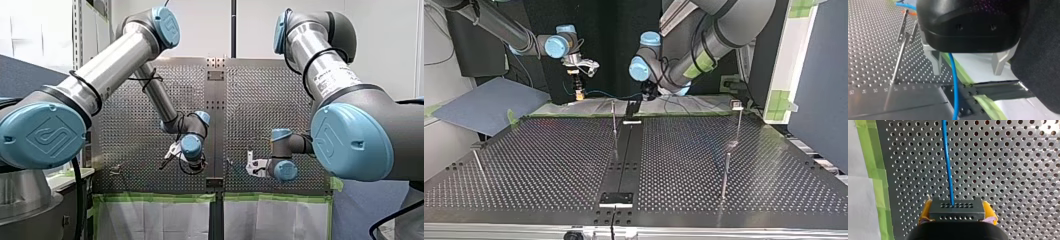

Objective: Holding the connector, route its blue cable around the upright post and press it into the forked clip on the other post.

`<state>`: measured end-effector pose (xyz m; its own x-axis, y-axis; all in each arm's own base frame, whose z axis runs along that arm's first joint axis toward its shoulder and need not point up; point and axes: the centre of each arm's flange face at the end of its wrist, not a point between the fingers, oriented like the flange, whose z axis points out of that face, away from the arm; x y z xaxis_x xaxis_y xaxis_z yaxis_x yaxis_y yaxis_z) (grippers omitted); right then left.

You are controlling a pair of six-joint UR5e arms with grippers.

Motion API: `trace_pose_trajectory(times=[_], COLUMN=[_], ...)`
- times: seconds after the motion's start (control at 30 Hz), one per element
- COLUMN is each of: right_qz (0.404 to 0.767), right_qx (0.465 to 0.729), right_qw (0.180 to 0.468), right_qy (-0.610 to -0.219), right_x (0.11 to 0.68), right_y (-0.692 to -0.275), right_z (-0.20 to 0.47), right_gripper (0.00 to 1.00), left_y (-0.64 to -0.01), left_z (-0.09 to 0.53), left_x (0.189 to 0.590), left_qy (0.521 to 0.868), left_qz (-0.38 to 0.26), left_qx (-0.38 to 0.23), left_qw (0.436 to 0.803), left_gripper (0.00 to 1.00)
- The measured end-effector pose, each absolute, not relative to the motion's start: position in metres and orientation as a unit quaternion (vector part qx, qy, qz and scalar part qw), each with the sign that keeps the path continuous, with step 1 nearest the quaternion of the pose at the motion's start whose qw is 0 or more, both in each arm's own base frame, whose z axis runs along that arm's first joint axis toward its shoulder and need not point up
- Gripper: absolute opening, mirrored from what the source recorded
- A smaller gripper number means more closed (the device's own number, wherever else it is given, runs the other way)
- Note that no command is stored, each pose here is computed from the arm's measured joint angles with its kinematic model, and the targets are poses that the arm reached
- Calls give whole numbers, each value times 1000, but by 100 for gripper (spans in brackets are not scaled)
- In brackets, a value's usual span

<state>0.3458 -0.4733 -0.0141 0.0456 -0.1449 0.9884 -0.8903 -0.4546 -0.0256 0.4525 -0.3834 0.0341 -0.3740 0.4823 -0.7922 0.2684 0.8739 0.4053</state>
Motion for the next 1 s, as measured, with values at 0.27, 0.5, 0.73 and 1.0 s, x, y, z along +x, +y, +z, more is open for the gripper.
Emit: trace_pose_trajectory(times=[0.27,0.5,0.73,1.0], right_qz=[562,562,569,590], right_qx=[642,642,644,649], right_qw=[332,332,325,304], right_qy=[-402,-402,-394,-372], right_x=[346,347,350,355], right_y=[-473,-473,-476,-476], right_z=[-14,-14,-12,-9], right_gripper=[0,0,0,0], left_y=[-400,-418,-435,-449], left_z=[34,36,39,40], left_x=[455,452,446,433], left_qy=[814,803,791,785], left_qz=[51,-3,-33,-47], left_qx=[213,197,170,132], left_qw=[538,563,587,604], left_gripper=[100,100,100,100])
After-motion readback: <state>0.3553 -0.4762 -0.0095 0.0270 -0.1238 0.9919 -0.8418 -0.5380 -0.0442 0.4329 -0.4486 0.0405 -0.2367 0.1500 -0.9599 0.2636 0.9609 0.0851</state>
